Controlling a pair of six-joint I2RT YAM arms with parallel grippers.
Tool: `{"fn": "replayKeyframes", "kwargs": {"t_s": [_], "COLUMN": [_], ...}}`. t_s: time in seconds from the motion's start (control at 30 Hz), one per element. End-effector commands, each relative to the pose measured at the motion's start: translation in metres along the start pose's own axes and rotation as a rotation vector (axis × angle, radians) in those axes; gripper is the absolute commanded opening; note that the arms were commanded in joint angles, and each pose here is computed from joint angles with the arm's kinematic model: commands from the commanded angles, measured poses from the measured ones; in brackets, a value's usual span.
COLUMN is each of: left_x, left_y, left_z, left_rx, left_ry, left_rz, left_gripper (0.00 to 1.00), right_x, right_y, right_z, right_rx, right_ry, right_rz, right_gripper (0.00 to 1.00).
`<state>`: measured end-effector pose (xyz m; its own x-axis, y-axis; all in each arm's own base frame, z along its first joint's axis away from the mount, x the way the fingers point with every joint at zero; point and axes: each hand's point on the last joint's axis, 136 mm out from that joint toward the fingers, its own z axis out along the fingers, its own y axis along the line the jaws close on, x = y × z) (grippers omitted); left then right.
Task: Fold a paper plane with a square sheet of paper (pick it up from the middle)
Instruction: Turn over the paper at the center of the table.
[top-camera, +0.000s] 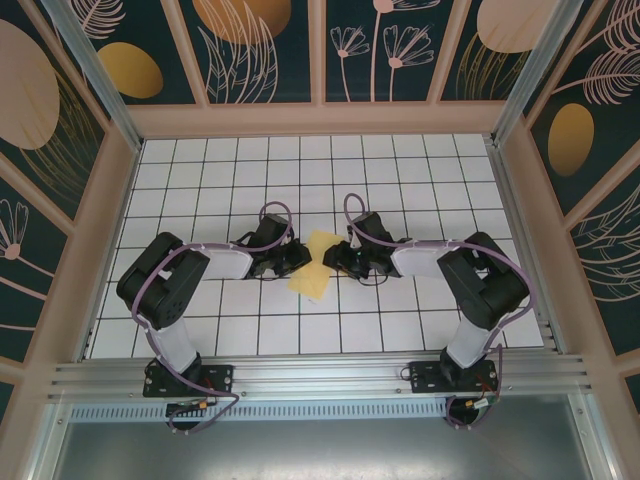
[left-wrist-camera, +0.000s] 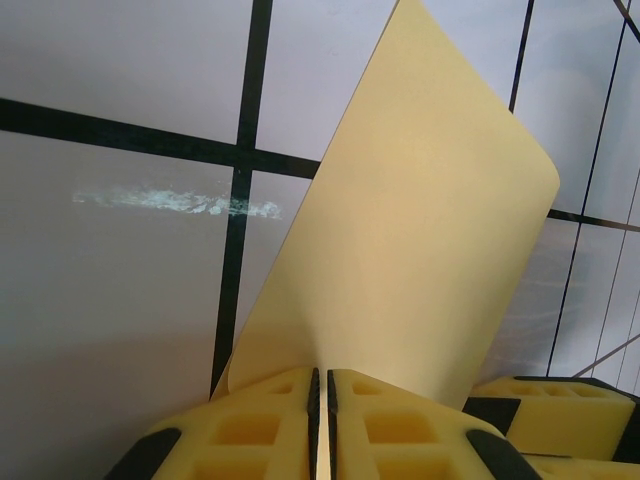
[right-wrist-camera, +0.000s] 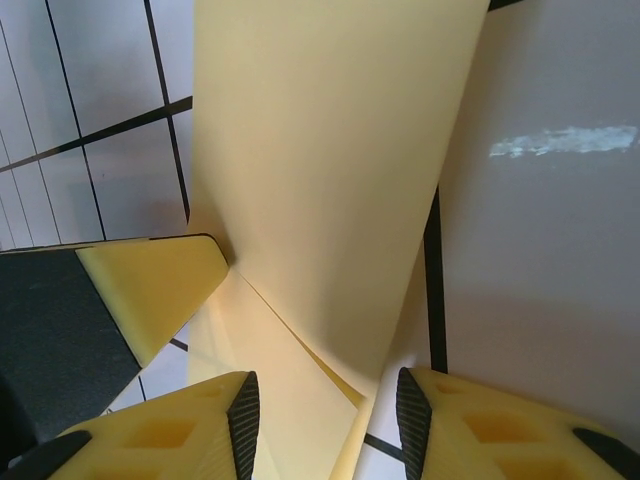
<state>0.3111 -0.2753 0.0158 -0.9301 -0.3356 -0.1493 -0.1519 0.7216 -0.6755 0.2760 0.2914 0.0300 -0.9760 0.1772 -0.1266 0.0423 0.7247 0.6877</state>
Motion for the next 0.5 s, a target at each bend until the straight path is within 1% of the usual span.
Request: {"fn": "replayKeyframes", "kwargs": {"t_s": [0.0, 0.47], "left_x": [-0.0034, -0.0041], "left_y": [0.0004, -0.0007], "left_z": [-0.0038, -0.0042], "left_rx": [0.002, 0.002], "left_ry": [-0.015, -0.018], "left_rz": [-0.009, -0.01], "left_gripper": [0.14, 0.14], "right_x": [-0.0026, 0.0042], "right_y": [0.0126, 0.0222], "right_z": [0.0048, 0.0043], "right_rx": [-0.047, -0.113], "right_ry": [0.008, 0.034], "right_rz": [-0.012, -0.041], "right_gripper": [0.43, 0.41]}}
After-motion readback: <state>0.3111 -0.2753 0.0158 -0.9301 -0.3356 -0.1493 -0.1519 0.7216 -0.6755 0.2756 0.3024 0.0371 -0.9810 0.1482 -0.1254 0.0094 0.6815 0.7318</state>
